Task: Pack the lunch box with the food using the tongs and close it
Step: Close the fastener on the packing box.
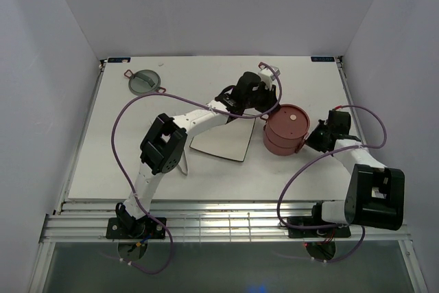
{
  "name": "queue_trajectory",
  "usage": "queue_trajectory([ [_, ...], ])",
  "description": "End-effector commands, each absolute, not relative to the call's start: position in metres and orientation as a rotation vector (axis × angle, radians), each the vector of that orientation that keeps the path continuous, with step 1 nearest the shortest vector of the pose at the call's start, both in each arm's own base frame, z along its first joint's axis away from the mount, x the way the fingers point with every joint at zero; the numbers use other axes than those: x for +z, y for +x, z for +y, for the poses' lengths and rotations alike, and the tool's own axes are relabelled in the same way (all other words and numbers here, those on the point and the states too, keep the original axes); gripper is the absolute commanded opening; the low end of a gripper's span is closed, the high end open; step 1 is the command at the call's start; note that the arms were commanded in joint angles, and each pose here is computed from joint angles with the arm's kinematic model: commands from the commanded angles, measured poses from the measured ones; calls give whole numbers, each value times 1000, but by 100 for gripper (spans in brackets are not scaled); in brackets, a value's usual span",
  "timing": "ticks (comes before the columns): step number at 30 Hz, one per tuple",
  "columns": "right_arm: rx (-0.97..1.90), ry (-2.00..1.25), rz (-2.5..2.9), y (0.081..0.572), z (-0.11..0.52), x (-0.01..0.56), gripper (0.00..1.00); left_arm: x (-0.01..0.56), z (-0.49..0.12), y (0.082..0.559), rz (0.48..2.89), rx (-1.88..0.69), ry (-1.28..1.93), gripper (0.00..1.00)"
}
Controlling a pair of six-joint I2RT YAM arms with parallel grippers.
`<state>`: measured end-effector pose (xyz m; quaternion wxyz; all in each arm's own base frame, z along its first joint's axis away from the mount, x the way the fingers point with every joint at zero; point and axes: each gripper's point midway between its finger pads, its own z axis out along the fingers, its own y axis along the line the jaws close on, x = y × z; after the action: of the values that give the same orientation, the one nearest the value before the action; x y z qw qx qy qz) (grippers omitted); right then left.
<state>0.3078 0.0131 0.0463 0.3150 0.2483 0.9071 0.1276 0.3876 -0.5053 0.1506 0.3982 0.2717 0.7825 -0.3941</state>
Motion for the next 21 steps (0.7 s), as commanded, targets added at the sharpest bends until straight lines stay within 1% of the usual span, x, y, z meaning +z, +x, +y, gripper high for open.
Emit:
queue_trajectory([
  [1, 739, 524, 2255, 340, 67, 77, 8, 73, -504, 336, 2242, -1058, 778, 0],
  [5, 588, 636, 2305, 323, 26, 49, 8, 69, -501, 339, 2249, -1026, 766, 0],
  [6, 513, 661, 2337, 319, 13, 45, 8, 69, -500, 339, 2249, -1016, 764, 0],
  [7, 301, 731, 2375, 310, -16, 34, 8, 68, -499, 341, 2250, -1004, 755, 0],
  [8, 186, 753, 2442, 292, -29, 25, 8, 69, -498, 343, 2247, -1001, 754, 0],
  [10, 8, 788, 2440, 278, -53, 26, 8, 68, -499, 344, 2247, -1000, 753, 0],
  [13, -43, 782, 2420, 268, -58, 35, 8, 66, -498, 346, 2250, -993, 749, 0],
  [17, -41, 761, 2458, 263, -55, 40, 8, 67, -498, 347, 2253, -988, 745, 0],
  [21, 89, 727, 2462, 282, -33, 46, 8, 66, -496, 346, 2255, -987, 735, 0],
])
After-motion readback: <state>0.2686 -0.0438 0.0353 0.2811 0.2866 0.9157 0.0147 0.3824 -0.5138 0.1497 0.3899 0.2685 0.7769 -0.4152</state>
